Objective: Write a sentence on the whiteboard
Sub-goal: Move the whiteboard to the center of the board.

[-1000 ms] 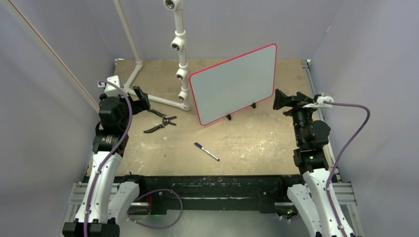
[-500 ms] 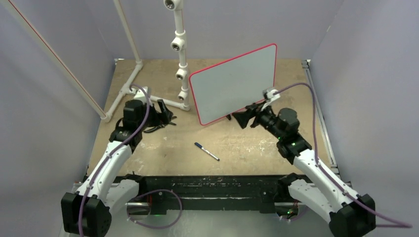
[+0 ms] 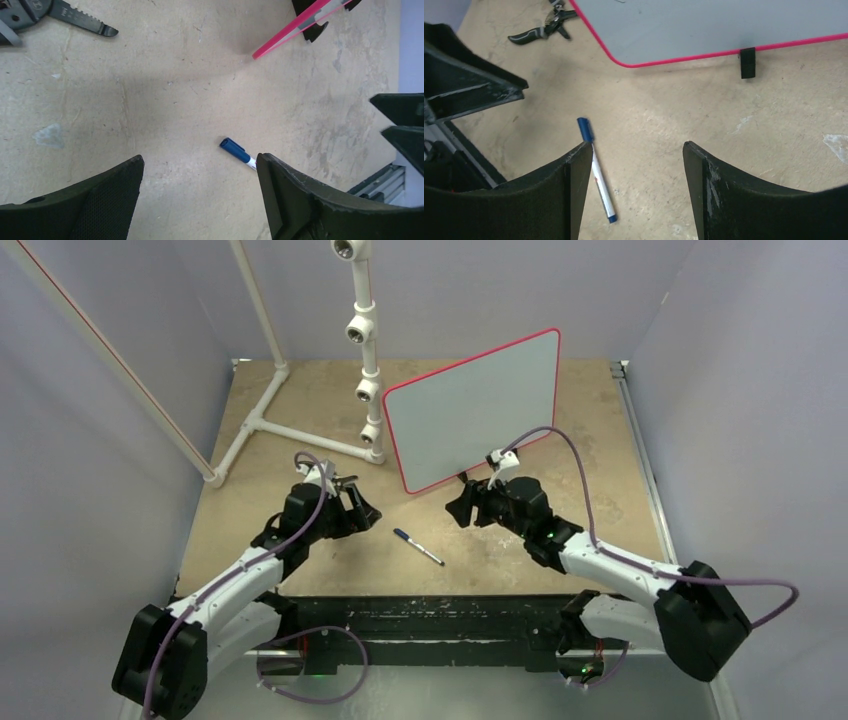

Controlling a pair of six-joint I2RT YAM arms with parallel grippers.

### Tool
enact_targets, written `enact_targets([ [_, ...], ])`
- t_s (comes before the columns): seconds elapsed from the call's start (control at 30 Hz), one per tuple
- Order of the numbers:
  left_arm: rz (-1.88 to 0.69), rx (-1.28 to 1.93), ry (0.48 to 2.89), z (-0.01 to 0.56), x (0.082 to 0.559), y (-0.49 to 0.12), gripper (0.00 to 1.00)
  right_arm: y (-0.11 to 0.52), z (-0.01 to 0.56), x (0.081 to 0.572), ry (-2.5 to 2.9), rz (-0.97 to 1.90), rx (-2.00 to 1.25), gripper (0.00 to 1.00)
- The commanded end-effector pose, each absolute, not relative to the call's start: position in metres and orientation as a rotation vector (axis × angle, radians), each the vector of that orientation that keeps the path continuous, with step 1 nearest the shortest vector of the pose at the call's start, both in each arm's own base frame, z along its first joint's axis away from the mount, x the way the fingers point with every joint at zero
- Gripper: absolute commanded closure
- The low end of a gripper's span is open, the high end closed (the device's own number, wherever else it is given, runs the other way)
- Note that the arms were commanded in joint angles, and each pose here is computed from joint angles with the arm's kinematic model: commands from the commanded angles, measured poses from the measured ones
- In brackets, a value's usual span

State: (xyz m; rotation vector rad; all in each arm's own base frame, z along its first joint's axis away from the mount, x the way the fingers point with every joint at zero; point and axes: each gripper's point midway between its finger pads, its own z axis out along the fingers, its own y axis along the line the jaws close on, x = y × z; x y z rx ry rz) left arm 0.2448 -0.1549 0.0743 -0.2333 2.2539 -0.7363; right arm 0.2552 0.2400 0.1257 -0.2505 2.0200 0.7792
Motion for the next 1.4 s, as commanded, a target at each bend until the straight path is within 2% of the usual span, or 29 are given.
enact_targets([
  [0.0,-0.874,-0.258,2.16,0.095,0.252,-0.171,0.18,0.243,0.136,0.285,1.912,0.779,-0.168,0.32],
  [0.33,-0.898,-0.271,2.145,0.097,0.244,-0.17,0.18,0.213,0.092,0.339,1.931,0.58,-0.074,0.4],
  [0.53,-0.912,-0.283,2.135,0.102,0.242,-0.169,0.18,0.215,0.08,0.353,1.922,0.548,-0.131,0.46],
  [1.0,-0.936,-0.274,2.115,0.115,0.242,-0.172,0.18,0.218,0.064,0.383,1.912,0.428,-0.209,0.51],
  [1.13,-0.936,-0.268,2.113,0.119,0.241,-0.171,0.18,0.219,0.062,0.386,1.9,0.415,-0.235,0.57],
  [1.37,-0.938,-0.267,2.113,0.12,0.239,-0.171,0.18,0.217,0.064,0.394,1.861,0.37,-0.259,0.59],
])
